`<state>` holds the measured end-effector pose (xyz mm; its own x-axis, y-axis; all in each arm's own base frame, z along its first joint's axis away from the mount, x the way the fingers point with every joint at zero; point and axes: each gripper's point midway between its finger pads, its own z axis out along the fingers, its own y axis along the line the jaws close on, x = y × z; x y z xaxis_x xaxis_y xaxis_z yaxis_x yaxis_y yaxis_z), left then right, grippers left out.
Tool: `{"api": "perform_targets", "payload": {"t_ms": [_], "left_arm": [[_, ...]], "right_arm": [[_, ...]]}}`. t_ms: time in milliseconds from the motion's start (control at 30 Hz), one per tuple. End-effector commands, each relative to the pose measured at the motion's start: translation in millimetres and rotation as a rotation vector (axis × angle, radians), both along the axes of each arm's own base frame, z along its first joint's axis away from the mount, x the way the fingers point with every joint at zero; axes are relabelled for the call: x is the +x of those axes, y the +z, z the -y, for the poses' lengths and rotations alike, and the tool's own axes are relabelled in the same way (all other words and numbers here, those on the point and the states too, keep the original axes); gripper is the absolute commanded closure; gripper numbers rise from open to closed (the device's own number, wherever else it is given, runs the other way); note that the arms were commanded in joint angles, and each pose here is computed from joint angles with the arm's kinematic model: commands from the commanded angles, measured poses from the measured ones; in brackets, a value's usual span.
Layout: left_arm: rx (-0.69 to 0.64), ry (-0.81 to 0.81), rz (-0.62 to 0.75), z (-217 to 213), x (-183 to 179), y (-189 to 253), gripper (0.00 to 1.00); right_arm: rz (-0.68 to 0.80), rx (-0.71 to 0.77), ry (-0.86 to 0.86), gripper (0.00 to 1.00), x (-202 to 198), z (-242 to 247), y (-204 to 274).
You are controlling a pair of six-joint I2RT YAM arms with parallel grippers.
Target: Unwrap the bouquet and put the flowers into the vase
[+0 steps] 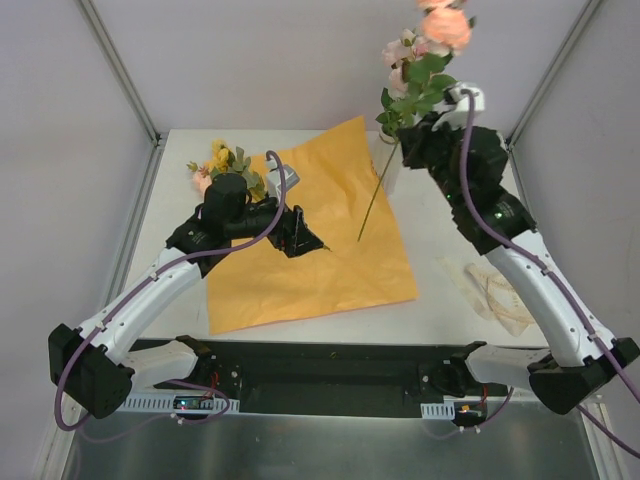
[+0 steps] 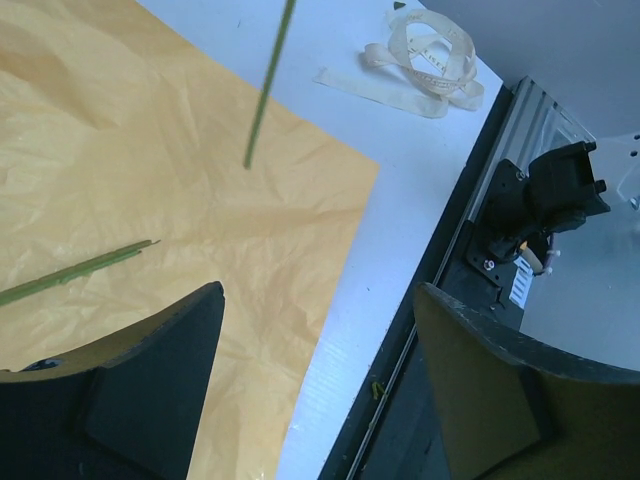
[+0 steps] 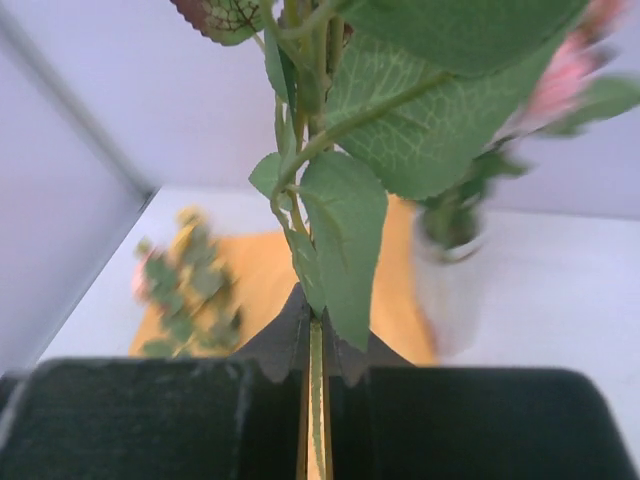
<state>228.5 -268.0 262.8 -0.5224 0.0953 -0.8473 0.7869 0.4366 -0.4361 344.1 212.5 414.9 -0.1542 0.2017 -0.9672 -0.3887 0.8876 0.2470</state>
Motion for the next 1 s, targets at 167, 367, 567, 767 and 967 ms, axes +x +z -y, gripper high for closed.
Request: {"api": "perform_targets", "payload": {"t_ms": [167,367,567,767,967], "left_arm": [[0.002,-0.013,0.03,7.3,2.5,12.9,0.23],[0.041,0.015,0.033,3.6,8.7,5.4,0.13],[0.056,0.019,0.034,2.8,10.7,2.7,0.01],[0.068,0.035,0.04,0.9,13.4,1.7,0.01],[0.076,0.059,0.04,-2.2,15.6,1.4,0.01]], "right_arm": [[0.459,0.013,-0.404,0.99,4.5,122.4,162.7],[0.595,0.01,-0.495,0.99,8.3,140.9,203.0],[0.613,0.072,-0.494,0.99,30.3,144.8,216.6],[0.595,0.091,-0.464,0.99,48.5,134.5,211.9],[0.591,0.093,-0.424,0.99,57.0,124.4,207.1]]}}
